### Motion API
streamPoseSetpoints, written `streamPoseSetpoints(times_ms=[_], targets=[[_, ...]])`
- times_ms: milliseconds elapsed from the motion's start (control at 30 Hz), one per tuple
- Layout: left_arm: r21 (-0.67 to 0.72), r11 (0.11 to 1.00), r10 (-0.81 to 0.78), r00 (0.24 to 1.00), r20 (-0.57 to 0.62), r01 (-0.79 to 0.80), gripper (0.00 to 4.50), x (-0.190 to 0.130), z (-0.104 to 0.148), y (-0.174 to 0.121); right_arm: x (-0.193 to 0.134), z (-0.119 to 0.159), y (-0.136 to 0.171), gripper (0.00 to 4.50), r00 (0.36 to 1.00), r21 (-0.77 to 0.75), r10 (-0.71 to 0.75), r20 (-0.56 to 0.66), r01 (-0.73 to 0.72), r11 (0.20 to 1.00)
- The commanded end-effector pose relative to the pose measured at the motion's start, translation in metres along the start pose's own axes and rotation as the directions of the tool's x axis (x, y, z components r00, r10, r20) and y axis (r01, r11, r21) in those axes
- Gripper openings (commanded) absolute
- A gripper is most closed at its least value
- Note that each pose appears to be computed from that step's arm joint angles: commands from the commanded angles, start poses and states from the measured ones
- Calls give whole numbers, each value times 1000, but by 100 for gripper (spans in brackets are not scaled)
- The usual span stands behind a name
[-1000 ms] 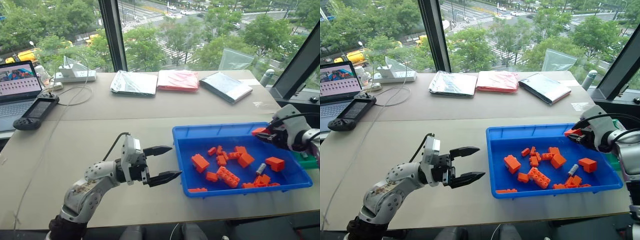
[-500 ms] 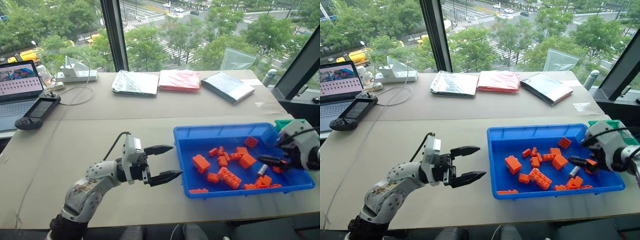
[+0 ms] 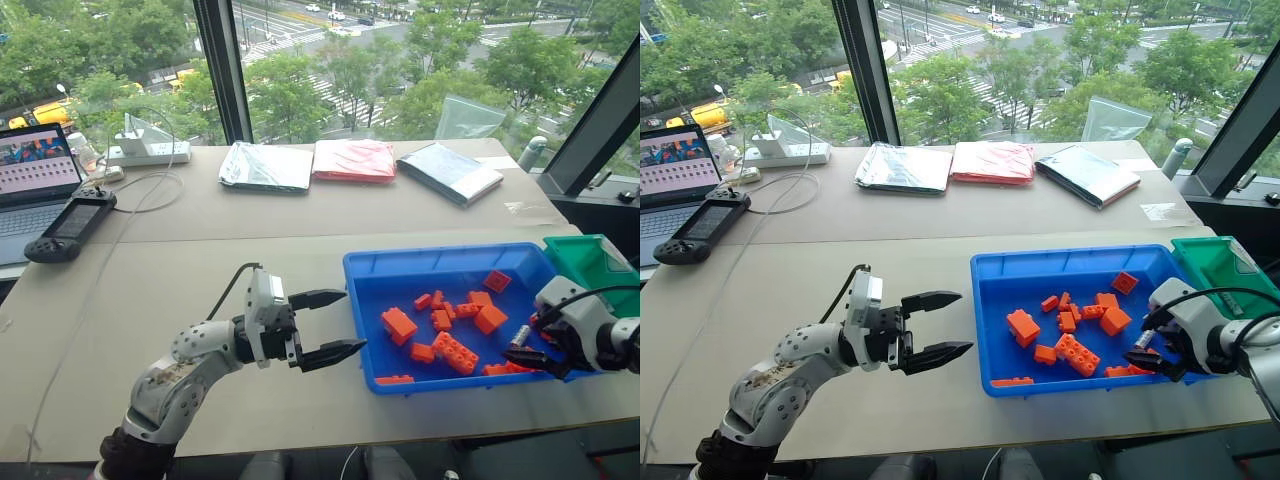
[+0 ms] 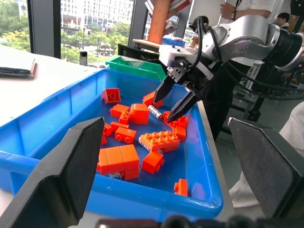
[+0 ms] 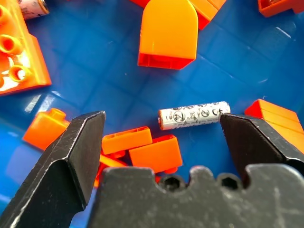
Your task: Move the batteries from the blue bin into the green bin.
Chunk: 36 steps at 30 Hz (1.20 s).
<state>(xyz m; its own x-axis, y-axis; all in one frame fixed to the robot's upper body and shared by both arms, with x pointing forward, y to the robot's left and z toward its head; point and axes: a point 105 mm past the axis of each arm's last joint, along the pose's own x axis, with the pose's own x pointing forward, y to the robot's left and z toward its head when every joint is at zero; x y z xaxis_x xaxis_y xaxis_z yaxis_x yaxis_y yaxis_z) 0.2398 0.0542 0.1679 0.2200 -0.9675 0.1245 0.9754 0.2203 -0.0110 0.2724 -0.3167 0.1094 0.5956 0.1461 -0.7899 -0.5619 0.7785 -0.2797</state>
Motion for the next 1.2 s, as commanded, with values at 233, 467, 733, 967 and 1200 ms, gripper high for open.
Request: streamPoseSetpoints(times_ms=[233,467,733,967,1200], targets=[[25,1000,-8,1000,17,8,450,3,8,-4,6,-4,-11,444,999,-22,-3,-34,3,1000],[18,1000,-5,1000,18,4,450,4,7,-4,8,-10,-8,444,994,-53,67,-85,-71,996],[13,1000,8,1000,17,-8,450,4,7,-4,11,-18,-7,393,987,-55,99,-129,-106,993],[11,1000,15,1000,18,-15,450,3,7,-3,13,-14,-6,254,989,-66,93,-118,-102,993],[9,1000,15,1000,15,-15,450,2,7,-2,3,2,-16,254,998,-75,30,-55,-34,997]])
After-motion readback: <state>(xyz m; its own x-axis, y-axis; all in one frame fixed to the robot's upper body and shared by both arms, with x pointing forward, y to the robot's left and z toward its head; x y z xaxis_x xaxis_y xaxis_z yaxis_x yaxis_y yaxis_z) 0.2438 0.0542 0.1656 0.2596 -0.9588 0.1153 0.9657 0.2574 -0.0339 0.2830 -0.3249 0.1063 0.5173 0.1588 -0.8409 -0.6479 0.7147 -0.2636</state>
